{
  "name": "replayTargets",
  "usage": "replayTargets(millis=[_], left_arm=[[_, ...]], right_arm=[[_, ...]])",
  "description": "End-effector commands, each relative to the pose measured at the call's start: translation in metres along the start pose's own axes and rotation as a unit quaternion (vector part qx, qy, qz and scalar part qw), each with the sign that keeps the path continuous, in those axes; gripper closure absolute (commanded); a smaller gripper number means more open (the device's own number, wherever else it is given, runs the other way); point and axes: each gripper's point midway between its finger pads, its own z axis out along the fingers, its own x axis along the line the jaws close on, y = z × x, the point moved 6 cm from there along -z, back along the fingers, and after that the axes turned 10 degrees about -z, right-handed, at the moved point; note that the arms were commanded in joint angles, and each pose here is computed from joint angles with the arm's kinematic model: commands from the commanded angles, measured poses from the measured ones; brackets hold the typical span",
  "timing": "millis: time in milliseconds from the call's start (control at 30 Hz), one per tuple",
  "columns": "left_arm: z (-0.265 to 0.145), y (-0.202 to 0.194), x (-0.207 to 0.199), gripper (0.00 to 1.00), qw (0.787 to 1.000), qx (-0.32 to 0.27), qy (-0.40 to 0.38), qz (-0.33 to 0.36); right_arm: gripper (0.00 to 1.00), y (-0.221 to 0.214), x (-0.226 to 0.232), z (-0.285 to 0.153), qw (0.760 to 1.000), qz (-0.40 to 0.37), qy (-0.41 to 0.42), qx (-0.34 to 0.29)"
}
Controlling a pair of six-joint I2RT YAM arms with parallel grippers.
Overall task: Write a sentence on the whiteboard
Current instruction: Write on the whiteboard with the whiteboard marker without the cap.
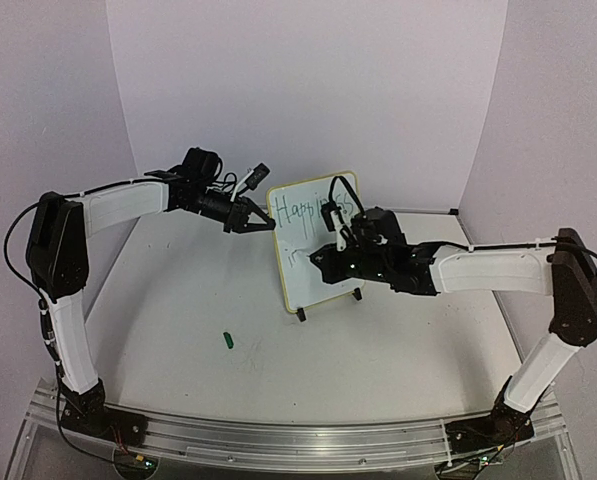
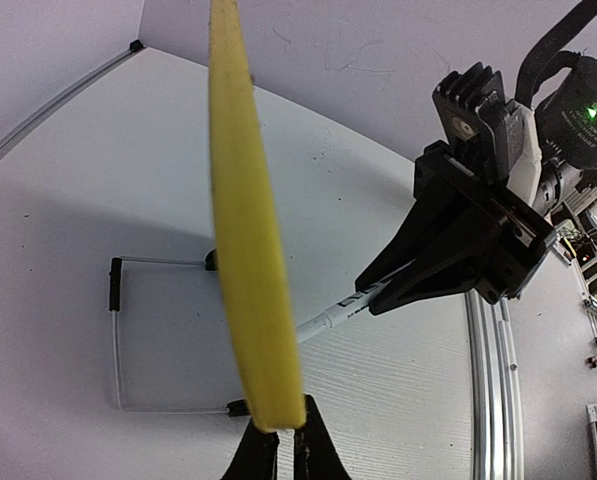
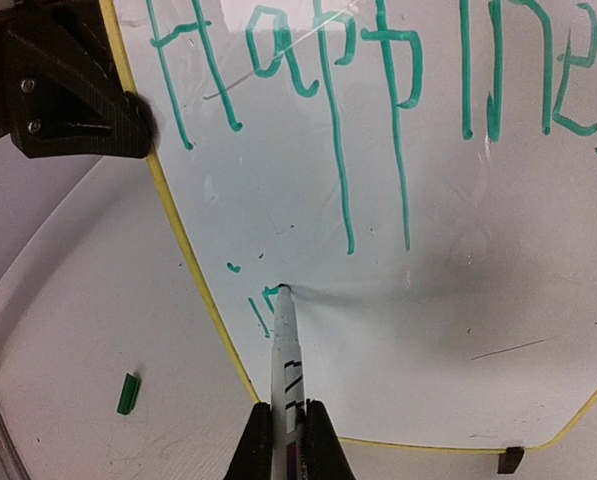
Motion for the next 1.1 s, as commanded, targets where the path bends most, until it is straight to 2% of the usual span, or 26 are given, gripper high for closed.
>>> replayTargets(millis=[0,600,900,1067], left_arm=[[0.005,-0.017,-0.006,1.0,0.999,0.038,-0.003,-0.038],[0.005,-0.017,-0.006,1.0,0.998,0.039,-0.002,-0.039],[0.005,-0.017,-0.007,1.0,0.999,0.039,-0.003,-0.038],[0.005,-0.017,-0.008,1.0,0.999,0.039,-0.003,-0.038]], right_arm=[[1.0,0.01,-0.01,-0.01,0.999,0.004,-0.037,-0.023],[1.0,-0.027,-0.01,-0.002,0.999,0.018,-0.026,0.023],[1.0,-0.001,-0.009,-0.03,0.999,0.022,-0.019,-0.022],[1.0,0.003,-0.011,-0.03,0.999,0.018,-0.026,-0.027]])
